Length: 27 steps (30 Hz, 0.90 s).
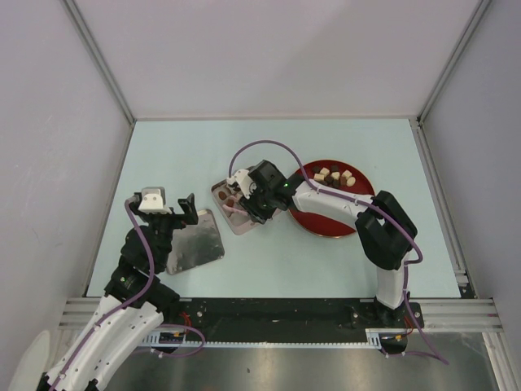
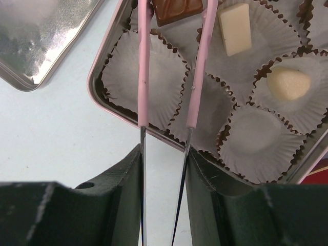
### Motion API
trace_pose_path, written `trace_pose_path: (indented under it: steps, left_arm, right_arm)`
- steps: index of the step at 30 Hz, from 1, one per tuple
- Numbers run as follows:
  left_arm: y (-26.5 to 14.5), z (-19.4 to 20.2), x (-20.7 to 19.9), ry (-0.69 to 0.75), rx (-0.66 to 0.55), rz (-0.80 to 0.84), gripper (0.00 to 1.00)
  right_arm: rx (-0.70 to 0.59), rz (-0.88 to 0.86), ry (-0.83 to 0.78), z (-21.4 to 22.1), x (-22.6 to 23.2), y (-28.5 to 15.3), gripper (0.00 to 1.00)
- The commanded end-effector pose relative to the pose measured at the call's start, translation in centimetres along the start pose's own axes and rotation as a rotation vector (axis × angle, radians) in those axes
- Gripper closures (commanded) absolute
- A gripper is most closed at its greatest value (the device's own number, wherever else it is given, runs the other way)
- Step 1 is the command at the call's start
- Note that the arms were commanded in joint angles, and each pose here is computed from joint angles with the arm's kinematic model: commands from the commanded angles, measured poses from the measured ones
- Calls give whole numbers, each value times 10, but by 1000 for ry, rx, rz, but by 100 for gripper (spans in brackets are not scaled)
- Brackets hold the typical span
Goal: Pack the chocolate
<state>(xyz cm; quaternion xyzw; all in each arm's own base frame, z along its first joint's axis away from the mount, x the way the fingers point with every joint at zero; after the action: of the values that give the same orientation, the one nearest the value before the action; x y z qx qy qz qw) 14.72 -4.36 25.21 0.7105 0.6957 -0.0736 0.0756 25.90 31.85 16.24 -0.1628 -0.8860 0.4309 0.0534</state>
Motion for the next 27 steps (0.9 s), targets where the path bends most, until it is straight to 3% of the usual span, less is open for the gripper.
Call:
trace_pose_path:
  steps: [1, 12, 22, 27]
  left_arm:
    - [1, -4, 1, 6, -21, -7, 0]
    - [1, -4, 1, 6, -21, -7, 0]
    - [0, -5, 1, 1, -29, -9, 0]
    - [-2, -7, 2, -4, -39, -10, 0]
  right_arm:
    - [-60, 37, -26, -20, -4, -7, 61]
    - [-104, 47, -20, -28, -3, -12, 57]
    - [-208, 118, 25, -44, -3, -59, 57]
    - [-220, 166, 122, -33, -9, -82, 57]
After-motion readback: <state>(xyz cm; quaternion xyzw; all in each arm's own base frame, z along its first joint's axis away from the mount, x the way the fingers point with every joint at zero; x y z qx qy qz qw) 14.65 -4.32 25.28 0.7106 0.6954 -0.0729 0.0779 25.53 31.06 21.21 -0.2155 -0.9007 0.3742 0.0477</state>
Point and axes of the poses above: each gripper's point midway between its finger pads, its own y axis out along the fingers, its own x axis along the line the jaws close on, z = x × y, the point moved 10 cm from there along -y, back along the fingers, and after that the axes turned 9 degrees about -y, right-handed, at the moved point
